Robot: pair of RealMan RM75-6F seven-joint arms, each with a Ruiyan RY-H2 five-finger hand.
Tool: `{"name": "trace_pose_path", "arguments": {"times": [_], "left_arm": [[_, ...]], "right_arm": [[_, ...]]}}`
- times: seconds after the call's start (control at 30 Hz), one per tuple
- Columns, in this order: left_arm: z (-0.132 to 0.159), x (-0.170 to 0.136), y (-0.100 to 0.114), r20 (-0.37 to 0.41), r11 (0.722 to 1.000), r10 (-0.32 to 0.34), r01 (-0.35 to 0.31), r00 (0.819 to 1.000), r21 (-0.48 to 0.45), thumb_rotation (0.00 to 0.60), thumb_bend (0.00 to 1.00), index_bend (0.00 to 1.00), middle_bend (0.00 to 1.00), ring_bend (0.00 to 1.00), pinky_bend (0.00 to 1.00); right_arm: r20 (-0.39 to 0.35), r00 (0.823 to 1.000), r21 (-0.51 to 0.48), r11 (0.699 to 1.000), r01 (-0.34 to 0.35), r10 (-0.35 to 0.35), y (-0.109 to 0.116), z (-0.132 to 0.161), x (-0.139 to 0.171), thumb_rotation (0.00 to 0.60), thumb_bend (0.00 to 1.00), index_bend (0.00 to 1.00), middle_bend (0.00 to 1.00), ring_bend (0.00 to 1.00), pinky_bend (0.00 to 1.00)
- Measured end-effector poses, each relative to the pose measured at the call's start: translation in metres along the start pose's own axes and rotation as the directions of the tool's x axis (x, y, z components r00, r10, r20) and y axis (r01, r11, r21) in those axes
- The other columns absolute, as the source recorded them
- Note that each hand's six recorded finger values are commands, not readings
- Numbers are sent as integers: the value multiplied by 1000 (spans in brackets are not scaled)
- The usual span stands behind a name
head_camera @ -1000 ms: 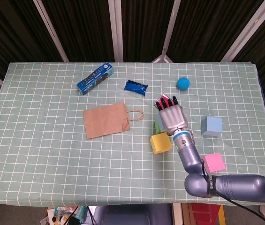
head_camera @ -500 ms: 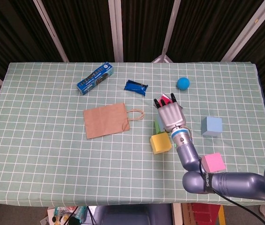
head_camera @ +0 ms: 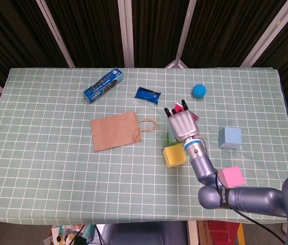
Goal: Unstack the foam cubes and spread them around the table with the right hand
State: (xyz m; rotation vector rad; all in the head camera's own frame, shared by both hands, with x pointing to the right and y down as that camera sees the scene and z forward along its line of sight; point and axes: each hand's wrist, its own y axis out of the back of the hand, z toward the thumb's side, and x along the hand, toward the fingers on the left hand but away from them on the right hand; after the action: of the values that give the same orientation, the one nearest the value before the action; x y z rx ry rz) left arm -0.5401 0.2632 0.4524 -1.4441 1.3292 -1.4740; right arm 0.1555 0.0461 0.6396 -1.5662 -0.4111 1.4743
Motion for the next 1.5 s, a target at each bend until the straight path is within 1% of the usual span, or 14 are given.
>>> {"name": "trace_pose_path", "arguments": {"times": [0.23, 0.5, 0.63, 0.73, 0.97, 1.03, 1.1, 1.2, 1.23, 1.3, 1.33, 1.37, 1.43, 1.5], "left_arm": [[1, 0, -1, 3, 1000, -5, 5, 1000, -2, 600, 322, 138, 0, 0, 18], [-1, 0, 1, 3, 1000, -3, 3, 1000, -11, 600, 322, 138, 0, 0, 18], [-1, 1, 1, 5, 1000, -5, 5, 1000, -12, 600, 323, 138, 0, 0, 18], [0, 0, 1, 6, 1000, -5, 5, 1000, -11, 600, 323, 138, 0, 0, 18], [-2, 0, 3, -4, 1000, 3, -3, 1000, -12, 600, 323, 138, 0, 0, 18], [-2, 1, 2, -5, 1000, 1, -1, 1000, -10, 600, 323, 138, 0, 0, 18], [-2, 1, 1, -4, 1000, -4, 4, 1000, -7, 600, 323, 138, 0, 0, 18], [0, 1, -1, 3, 1000, -13, 13, 1000, -2, 600, 323, 138, 0, 0, 18], [0, 0, -1, 6, 1000, -15, 15, 1000, -3, 600, 323, 138, 0, 0, 18], [0, 0, 0, 6, 1000, -12, 12, 1000, -5, 600, 323, 138, 0, 0, 17], [-1, 0, 1, 4, 1000, -9, 10, 1000, -6, 600, 323, 138, 0, 0, 17], [-1, 0, 1, 2, 1000, -8, 8, 1000, -7, 600, 323, 138, 0, 0, 18], [-3, 1, 2, -4, 1000, -7, 7, 1000, -9, 600, 322, 138, 0, 0, 18], [-3, 2, 2, -5, 1000, -9, 9, 1000, -10, 600, 323, 139, 0, 0, 18]], "right_arm": [[7, 999, -34, 999, 40, -39, 16, -2, 3, 600, 335, 129, 281, 575, 39], [63, 994, -75, 993, 92, -87, 35, -5, -3, 600, 335, 129, 281, 598, 62], [100, 986, -85, 987, 140, -131, 39, -4, -7, 600, 335, 147, 281, 598, 67], [140, 976, -104, 978, 183, -168, 39, -3, -12, 600, 335, 154, 281, 598, 70], [256, 936, -210, 931, 298, -242, 31, 11, -27, 600, 335, 157, 281, 598, 70], [277, 928, -234, 919, 316, -249, 28, 17, -30, 600, 335, 157, 281, 598, 70], [292, 926, -301, 897, 325, -238, 23, 30, -30, 600, 335, 157, 280, 598, 70], [296, 932, -397, 860, 320, -210, 14, 52, -30, 600, 335, 157, 280, 583, 70], [291, 935, -416, 853, 315, -203, 11, 60, -29, 600, 335, 157, 281, 552, 70], [279, 942, -454, 838, 302, -188, 5, 76, -27, 600, 335, 156, 277, 439, 64], [274, 944, -470, 832, 296, -181, 3, 82, -26, 600, 329, 155, 261, 350, 53], [267, 948, -492, 822, 287, -171, 1, 89, -26, 600, 303, 147, 234, 269, 38], [250, 956, -514, 815, 267, -155, -1, 96, -25, 600, 233, 121, 180, 177, 14], [222, 965, -527, 816, 239, -139, -3, 104, -22, 600, 173, 89, 145, 133, 3]]}}
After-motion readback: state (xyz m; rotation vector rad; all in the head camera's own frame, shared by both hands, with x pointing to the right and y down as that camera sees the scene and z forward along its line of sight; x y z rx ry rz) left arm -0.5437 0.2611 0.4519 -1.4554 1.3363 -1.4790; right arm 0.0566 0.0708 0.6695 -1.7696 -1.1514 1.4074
